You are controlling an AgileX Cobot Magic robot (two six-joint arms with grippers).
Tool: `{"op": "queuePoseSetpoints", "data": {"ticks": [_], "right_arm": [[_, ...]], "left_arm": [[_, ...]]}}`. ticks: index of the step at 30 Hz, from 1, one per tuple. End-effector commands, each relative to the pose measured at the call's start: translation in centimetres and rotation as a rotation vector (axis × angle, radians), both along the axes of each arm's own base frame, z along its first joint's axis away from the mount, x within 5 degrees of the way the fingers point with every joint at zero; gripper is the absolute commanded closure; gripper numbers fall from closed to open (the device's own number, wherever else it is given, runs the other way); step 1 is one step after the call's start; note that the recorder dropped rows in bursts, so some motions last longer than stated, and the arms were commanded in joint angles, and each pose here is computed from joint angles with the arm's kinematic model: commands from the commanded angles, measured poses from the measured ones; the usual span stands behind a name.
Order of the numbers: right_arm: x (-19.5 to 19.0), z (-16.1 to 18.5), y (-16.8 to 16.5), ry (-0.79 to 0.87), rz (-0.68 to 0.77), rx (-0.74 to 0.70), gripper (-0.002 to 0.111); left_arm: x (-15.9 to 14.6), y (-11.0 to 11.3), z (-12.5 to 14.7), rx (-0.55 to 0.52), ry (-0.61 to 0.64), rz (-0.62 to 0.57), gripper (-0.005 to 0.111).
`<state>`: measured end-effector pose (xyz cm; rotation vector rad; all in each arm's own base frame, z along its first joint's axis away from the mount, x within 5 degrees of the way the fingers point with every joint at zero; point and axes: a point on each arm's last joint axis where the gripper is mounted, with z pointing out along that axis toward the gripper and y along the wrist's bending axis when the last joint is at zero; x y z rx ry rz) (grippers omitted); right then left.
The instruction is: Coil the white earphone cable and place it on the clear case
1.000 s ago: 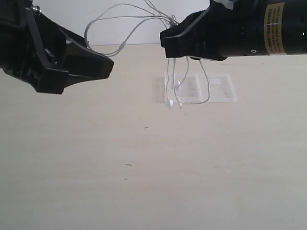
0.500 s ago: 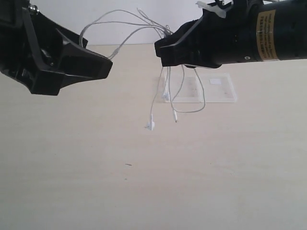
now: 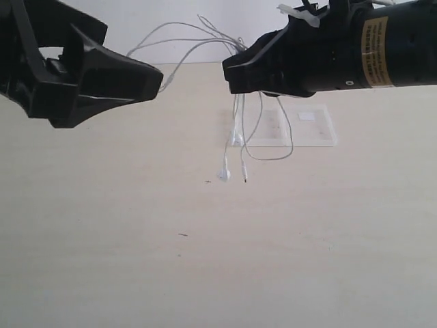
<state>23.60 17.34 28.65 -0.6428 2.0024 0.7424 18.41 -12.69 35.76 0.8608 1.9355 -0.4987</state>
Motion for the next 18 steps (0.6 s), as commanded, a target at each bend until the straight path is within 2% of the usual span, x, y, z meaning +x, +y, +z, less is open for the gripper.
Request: {"op": "queuePoseSetpoints", "data": {"ticks": [1,6,9,13,15,18], "right_arm": [[0.1,0.5,-0.2,-0.009,-0.044,0.015,0.108],[0.2,0.5,-0.3,0.036,-0.088,0.053,0.108],[0.3,0.6,-0.4,0.056,-0.11,0.073,0.108],[0.4,0.6,-0.5,-0.012,-0.088,0.017,0.108],[0.7,0.6,-0.7,-0.065,-0.104,-0.026,0.108],[1.4,0.7,-1.4,-0.177,-0.146,-0.13,0.108]], "left_arm": [[-1.0,0.6,1.2,-0.003,-0.076,-0.017,0.019],[-2.5,1.5,2.6,0.008,-0.178,-0.031,0.019],[-3.4,2.3,3.6,0.02,-0.27,-0.009,0.026],[-4.6,3.3,4.9,0.023,-0.372,0.017,0.05],[-5.2,3.9,5.2,0.05,-0.413,0.026,0.066],[-6.1,4.8,5.6,0.096,-0.456,0.05,0.095]]}}
